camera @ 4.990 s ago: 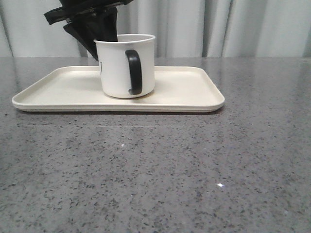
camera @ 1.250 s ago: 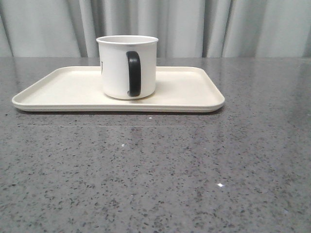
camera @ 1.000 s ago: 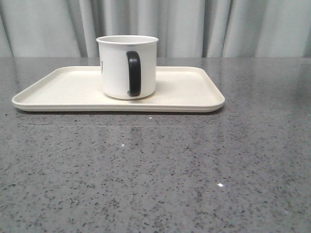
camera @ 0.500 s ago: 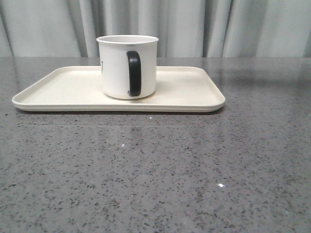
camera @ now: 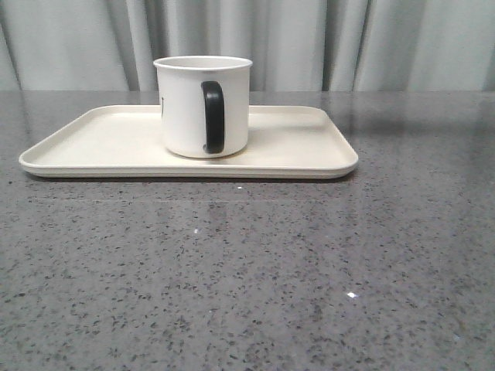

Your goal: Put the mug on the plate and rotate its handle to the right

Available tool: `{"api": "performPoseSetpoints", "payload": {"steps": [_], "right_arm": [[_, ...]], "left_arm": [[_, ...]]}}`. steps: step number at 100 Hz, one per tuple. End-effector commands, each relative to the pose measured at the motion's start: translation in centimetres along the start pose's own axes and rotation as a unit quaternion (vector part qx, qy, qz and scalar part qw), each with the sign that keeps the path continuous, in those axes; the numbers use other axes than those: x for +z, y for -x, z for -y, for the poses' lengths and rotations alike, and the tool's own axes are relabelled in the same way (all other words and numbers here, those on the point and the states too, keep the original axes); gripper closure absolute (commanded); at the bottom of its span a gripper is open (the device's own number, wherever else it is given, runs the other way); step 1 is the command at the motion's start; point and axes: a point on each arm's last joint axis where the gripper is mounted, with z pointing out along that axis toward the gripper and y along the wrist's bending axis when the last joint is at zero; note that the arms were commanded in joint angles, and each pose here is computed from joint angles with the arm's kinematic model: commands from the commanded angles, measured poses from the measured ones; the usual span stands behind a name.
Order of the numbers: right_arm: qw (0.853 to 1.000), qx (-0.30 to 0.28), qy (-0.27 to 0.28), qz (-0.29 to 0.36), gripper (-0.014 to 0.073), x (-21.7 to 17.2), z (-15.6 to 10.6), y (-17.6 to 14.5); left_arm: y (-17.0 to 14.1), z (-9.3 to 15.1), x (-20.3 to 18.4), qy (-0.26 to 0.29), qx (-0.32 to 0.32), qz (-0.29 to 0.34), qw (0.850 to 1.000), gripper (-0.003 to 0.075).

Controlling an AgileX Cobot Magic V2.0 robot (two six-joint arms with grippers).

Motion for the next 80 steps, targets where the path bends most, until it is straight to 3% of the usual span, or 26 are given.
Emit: {"api": "performPoseSetpoints", "payload": {"steps": [1, 40, 80], "right_arm": [[0.999, -0.014, 0.002, 0.034, 0.0105, -1.4, -1.1, 1.5], [1.000, -0.005, 0.021, -0.022, 0.0108, 2.9, 0.1, -0.5], [0.998, -0.005, 0.000, -0.062, 0.0108, 3.5, 0.7, -1.4]], "left_arm": [[0.7, -0.2, -0.8, 0.002, -0.007, 0.038, 0.999, 0.0740], [0.7, -0.1, -0.8, 0.000, -0.008, 0.038, 0.999, 0.0740], [0.7, -0.1, -0.8, 0.000, -0.008, 0.038, 0.999, 0.0740]]}}
